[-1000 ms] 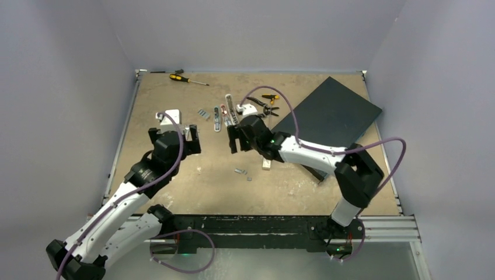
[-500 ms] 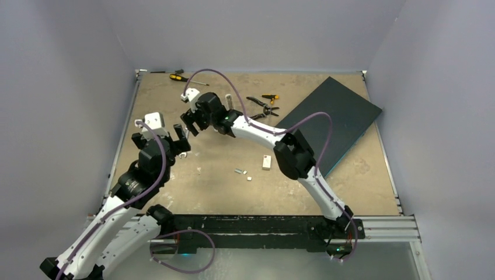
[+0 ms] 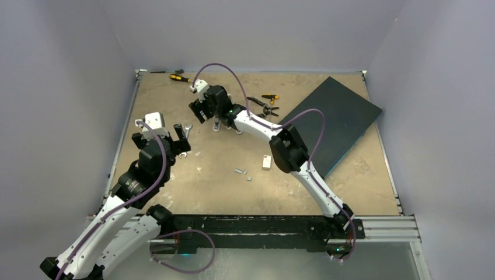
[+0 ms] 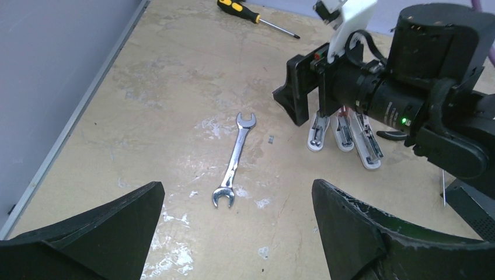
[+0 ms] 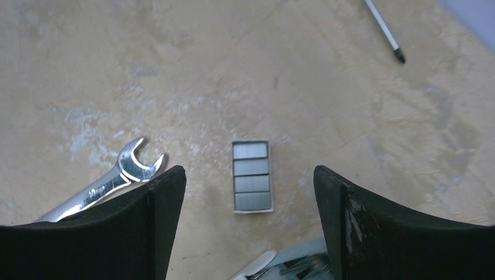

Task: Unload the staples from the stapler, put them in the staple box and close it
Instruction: Pick up the staple box from the center of the board.

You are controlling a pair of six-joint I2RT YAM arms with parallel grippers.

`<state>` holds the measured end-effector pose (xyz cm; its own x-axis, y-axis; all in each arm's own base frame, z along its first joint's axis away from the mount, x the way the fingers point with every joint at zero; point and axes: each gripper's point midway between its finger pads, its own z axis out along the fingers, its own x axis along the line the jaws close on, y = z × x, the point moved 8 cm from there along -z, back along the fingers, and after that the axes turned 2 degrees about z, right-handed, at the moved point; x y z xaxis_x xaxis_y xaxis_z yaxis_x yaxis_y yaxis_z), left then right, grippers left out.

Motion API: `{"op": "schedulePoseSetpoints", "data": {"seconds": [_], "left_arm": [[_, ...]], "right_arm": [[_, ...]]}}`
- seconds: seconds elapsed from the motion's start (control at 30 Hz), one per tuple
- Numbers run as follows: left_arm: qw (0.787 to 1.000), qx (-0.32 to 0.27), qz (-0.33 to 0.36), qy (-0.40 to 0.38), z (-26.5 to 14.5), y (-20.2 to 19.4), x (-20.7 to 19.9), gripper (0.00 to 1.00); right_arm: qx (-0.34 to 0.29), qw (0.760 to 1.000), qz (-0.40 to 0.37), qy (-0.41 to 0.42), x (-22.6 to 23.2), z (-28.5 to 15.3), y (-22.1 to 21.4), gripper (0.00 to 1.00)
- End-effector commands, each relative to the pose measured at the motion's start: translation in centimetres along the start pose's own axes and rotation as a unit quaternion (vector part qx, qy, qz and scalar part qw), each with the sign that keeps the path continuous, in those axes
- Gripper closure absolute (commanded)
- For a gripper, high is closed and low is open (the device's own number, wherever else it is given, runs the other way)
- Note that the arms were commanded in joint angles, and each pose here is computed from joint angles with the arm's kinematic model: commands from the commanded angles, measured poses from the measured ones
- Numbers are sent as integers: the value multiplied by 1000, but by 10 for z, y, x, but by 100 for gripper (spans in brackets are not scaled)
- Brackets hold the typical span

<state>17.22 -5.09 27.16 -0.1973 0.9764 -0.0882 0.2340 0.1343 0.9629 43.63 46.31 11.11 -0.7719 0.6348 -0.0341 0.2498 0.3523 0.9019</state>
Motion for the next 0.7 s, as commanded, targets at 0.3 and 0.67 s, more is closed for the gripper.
{"op": "schedulePoseSetpoints", "data": {"seconds": [0.3, 0.67], "left_arm": [[1000, -8, -5, 3, 1, 10, -3, 5], [1000, -6, 0, 5, 2, 9, -3, 5]], "right_arm": [[-50, 998, 1, 31, -14, 4, 22, 20], [-39, 999, -11, 30, -15, 12, 13, 21]]}}
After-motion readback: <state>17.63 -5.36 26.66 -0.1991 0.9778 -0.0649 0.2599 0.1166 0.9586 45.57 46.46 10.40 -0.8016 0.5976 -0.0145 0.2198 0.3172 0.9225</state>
